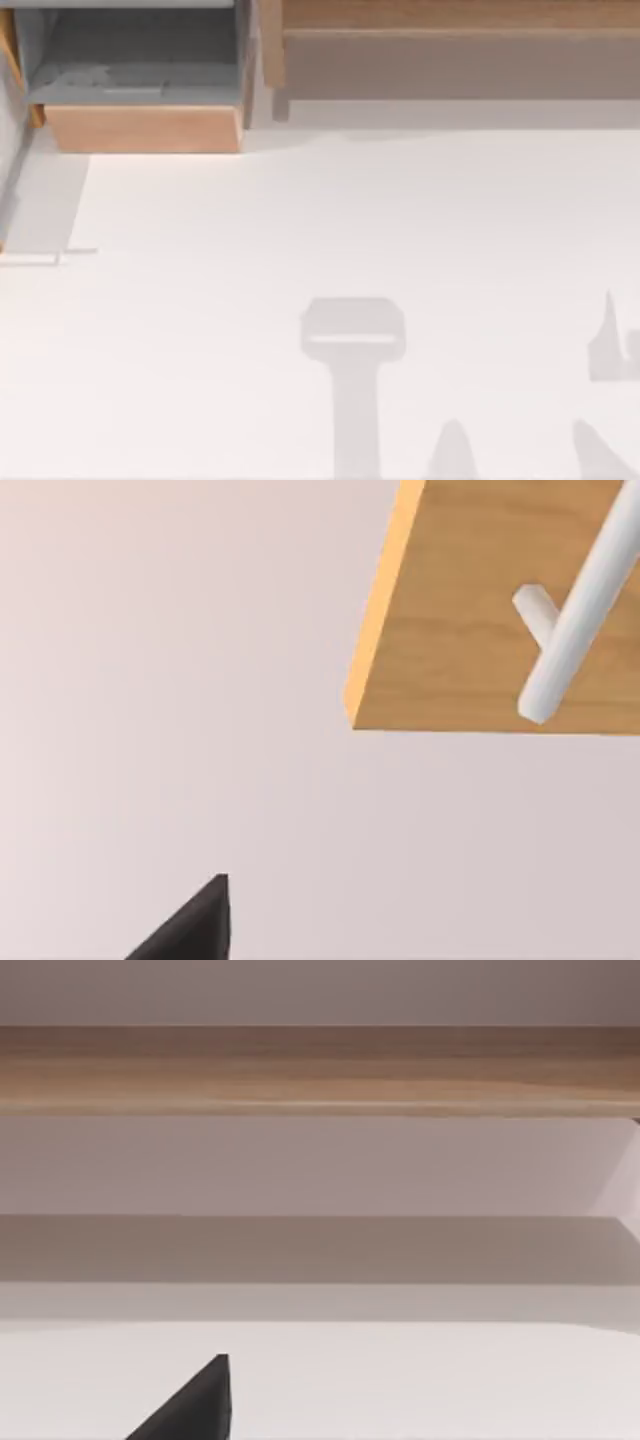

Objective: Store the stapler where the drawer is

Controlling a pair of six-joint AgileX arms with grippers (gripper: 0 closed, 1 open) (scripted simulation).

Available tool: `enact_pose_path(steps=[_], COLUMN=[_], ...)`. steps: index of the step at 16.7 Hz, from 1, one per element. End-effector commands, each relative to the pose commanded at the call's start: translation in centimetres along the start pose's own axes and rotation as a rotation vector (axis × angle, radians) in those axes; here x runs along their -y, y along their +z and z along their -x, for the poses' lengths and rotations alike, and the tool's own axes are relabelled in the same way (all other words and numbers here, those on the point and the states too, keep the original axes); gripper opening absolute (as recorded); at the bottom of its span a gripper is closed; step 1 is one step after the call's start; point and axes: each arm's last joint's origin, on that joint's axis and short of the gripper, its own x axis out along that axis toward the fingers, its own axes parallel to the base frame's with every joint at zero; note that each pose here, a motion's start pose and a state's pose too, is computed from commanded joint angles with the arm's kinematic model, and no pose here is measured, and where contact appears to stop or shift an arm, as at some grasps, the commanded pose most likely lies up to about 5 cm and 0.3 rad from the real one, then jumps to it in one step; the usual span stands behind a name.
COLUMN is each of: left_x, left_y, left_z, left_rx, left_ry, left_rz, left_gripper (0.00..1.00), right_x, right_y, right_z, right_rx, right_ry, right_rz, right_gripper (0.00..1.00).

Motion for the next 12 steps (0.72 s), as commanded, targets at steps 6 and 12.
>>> enact_pose_path(steps=[6, 12], left_x=[2.7, 3.0], left_y=[5.2, 6.8], left_z=[3.5, 4.3], left_rx=[0.258, 0.349], left_ry=[0.157, 0.196], left_rz=[-0.130, -0.152], left_gripper=[1.00, 1.00], right_x=[0.0, 0.0], right_y=[0.0, 0.0], right_z=[0.0, 0.0], right_rx=[0.000, 0.000], right_ry=[0.000, 0.000], right_rz=[0.000, 0.000], right_gripper=[1.00, 1.00])
